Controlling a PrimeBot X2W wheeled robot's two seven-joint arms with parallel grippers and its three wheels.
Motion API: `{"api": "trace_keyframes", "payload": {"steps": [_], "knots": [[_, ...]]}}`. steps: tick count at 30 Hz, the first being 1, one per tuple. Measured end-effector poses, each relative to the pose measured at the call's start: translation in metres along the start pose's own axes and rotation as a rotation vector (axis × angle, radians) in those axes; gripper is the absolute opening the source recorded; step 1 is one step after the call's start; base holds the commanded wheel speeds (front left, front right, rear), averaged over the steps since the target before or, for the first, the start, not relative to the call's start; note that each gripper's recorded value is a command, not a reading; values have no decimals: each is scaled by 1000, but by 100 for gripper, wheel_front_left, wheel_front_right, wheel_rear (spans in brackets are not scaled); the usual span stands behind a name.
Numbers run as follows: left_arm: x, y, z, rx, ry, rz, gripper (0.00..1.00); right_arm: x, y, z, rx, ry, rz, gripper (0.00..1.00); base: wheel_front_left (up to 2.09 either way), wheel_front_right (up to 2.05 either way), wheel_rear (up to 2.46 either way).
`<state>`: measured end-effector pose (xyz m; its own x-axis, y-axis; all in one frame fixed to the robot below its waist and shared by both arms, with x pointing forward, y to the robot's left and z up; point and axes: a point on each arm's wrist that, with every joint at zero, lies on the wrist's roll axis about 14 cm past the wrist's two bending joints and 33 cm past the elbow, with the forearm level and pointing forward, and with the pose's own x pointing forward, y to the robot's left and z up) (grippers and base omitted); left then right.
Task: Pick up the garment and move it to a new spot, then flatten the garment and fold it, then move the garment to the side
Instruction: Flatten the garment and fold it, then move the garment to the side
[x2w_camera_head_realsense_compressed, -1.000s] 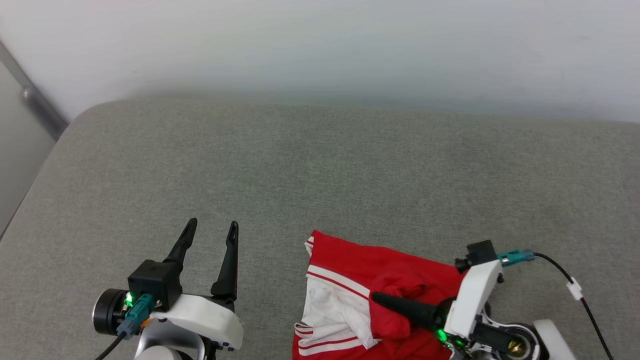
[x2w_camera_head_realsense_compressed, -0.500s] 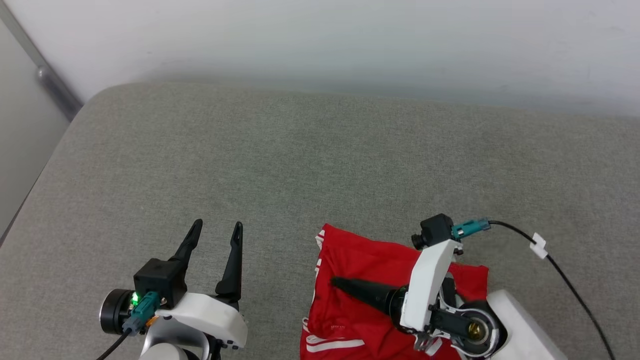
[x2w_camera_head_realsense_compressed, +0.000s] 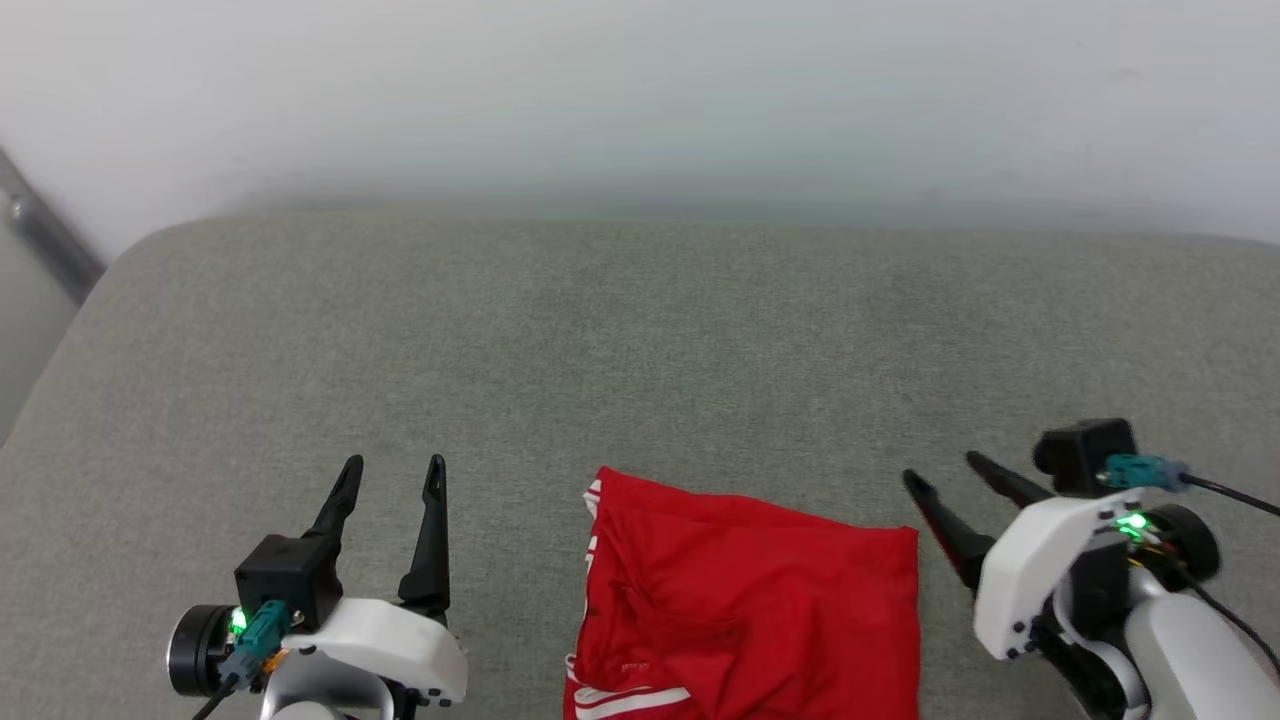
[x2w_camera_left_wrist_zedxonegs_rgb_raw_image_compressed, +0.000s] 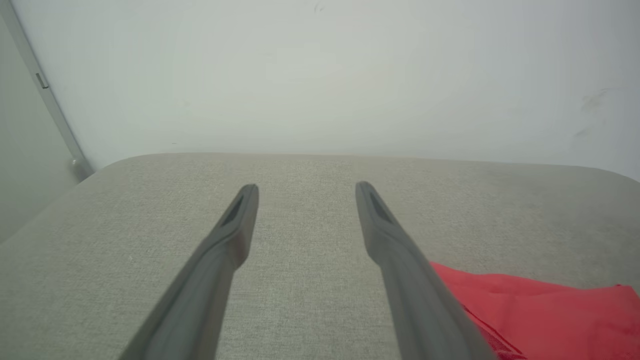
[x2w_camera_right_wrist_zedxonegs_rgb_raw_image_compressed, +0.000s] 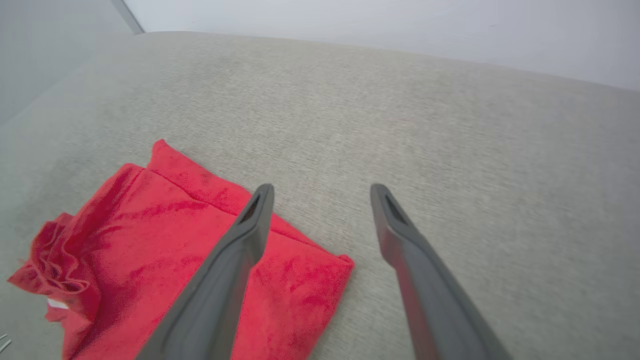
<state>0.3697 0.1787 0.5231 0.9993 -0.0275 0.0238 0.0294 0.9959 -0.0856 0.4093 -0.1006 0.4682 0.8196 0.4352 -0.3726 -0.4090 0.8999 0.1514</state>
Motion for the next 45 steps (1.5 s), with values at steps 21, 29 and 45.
{"api": "trace_keyframes", "payload": {"steps": [21,29,45], "knots": [[-12,4,-4,-1,0,11,100,-115,-41,45,-67,-462,-368,100,0,0,0],[-15,5,-6,-1,1,10,100,-122,-32,43,-55,-456,-364,100,0,0,0],[-13,13,0,-13,-24,40,100,-131,-87,-18,168,-203,-474,100,0,0,0]]}}
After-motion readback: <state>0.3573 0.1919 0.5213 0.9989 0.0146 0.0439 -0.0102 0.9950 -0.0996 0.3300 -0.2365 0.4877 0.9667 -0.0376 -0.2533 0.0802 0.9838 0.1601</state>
